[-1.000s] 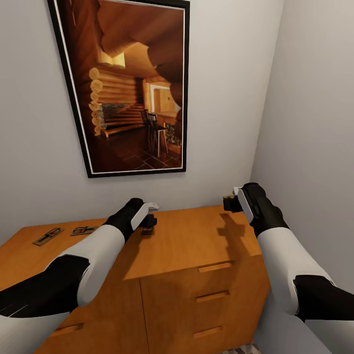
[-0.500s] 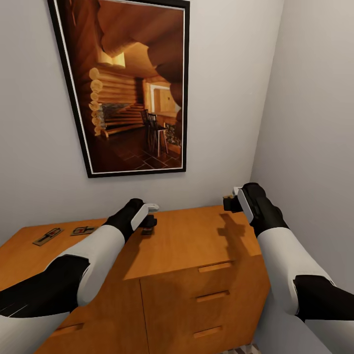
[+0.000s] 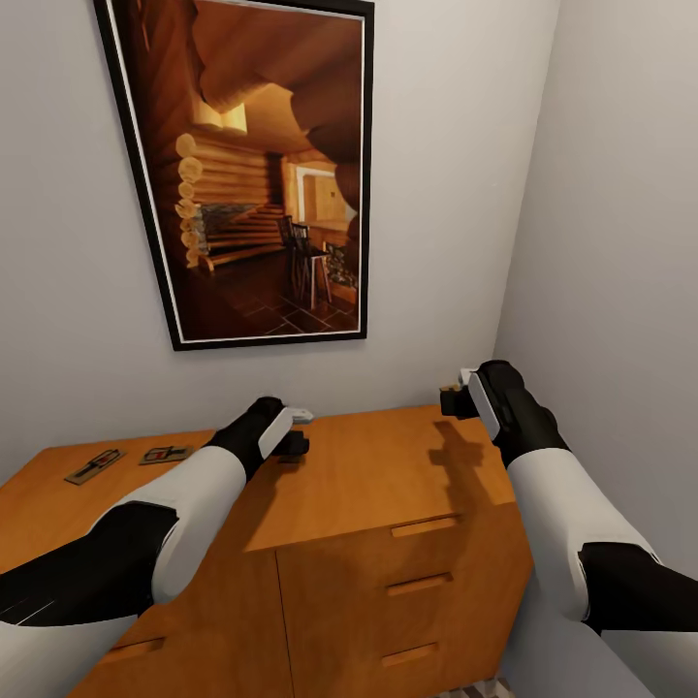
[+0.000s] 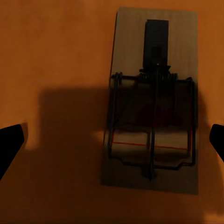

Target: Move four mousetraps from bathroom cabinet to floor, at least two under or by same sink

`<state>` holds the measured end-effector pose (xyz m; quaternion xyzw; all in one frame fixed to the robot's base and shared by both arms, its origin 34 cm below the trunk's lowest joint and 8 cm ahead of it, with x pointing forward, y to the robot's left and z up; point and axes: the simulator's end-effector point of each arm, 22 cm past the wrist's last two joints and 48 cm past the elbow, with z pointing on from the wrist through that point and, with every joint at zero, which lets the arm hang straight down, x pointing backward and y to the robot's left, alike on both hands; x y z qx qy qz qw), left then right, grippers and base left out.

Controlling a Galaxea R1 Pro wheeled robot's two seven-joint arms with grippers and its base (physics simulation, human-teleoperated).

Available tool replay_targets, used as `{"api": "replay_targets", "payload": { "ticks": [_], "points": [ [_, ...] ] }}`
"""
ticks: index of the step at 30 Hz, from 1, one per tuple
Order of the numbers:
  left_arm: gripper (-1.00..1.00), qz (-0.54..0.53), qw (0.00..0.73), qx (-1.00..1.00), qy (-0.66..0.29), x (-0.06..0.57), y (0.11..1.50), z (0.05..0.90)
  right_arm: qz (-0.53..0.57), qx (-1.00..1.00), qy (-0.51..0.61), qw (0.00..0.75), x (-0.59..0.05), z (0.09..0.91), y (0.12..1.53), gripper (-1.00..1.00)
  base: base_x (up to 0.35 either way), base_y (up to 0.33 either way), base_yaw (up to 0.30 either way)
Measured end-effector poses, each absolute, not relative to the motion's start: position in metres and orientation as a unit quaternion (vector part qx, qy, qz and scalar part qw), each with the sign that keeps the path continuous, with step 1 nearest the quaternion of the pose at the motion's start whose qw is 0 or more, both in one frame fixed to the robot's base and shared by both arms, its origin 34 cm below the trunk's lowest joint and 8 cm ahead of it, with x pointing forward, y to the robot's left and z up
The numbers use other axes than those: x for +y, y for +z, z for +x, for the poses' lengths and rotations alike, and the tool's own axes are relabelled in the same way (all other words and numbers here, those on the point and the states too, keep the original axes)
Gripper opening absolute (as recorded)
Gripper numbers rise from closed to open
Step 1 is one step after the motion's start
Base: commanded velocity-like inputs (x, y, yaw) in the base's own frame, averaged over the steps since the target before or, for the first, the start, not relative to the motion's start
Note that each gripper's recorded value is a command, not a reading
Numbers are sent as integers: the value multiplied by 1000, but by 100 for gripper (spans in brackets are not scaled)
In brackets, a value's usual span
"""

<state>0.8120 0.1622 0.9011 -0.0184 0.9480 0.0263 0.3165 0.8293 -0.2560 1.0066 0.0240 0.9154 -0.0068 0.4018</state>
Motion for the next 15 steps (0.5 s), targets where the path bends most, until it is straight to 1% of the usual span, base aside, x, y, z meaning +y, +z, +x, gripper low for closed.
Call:
{"api": "replay_targets", "payload": {
  "ticks": [15],
  "points": [
    [100, -19, 313, 949, 27, 163, 897, 810, 23, 915, -6, 402, -253, 829, 1007, -100, 0, 0, 0]
  ]
}}
